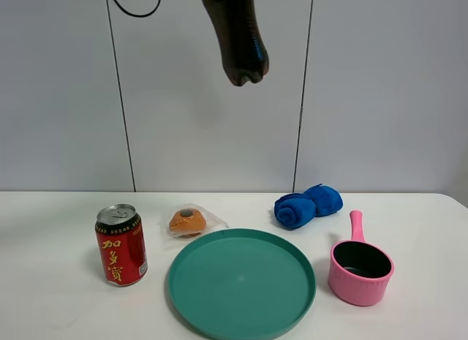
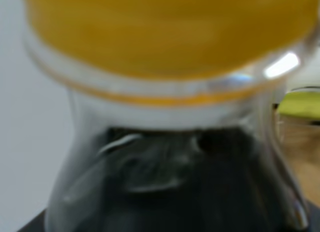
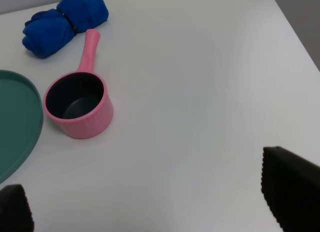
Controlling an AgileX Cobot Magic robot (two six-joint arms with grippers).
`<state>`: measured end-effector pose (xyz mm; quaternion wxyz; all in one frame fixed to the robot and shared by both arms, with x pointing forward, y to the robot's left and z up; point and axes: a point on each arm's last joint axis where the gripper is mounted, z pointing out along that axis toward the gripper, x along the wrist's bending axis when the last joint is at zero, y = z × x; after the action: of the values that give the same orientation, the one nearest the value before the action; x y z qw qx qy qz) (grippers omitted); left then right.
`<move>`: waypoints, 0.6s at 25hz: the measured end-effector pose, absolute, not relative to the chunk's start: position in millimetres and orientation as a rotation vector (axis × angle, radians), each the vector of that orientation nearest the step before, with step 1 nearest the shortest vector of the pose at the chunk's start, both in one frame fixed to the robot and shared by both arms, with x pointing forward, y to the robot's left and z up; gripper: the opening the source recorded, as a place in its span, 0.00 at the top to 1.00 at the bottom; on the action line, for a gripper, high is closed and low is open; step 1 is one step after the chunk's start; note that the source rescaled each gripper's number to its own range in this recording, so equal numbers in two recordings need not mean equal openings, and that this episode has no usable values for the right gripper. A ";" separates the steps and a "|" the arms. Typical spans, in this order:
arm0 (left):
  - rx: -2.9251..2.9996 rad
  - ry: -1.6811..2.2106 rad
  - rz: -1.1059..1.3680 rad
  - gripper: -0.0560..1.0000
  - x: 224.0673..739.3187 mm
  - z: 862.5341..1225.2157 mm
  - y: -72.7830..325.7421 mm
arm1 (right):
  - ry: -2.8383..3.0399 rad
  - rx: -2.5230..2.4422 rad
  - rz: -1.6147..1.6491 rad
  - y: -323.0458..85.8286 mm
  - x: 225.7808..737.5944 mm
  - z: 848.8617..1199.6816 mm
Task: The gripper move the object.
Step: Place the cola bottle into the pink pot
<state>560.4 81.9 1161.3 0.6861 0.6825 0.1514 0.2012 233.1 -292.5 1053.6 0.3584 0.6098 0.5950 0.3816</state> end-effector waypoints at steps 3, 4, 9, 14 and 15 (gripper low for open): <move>1.550 0.327 0.388 0.94 566.4 1153.2 57.7 | 1.535 1.573 0.985 -292.5 233.1 1053.6; 1.568 0.318 0.370 0.94 568.5 1147.8 48.8 | 1.535 1.573 0.985 -292.5 233.1 1053.6; 1.645 0.293 0.292 0.94 576.2 1118.7 14.5 | 1.535 1.573 0.985 -292.5 233.1 1053.6; 1.683 0.282 0.209 0.94 578.4 1093.3 -2.1 | 1.535 1.573 0.985 -292.5 233.1 1053.6; 1.689 0.281 0.190 0.94 579.0 1088.0 -4.6 | 1.535 1.573 0.985 -292.5 233.1 1053.6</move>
<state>579.0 -4.6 1088.0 0.6515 0.7438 0.1237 0.0836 233.1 -292.5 1053.6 0.3584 0.6098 0.5950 0.3816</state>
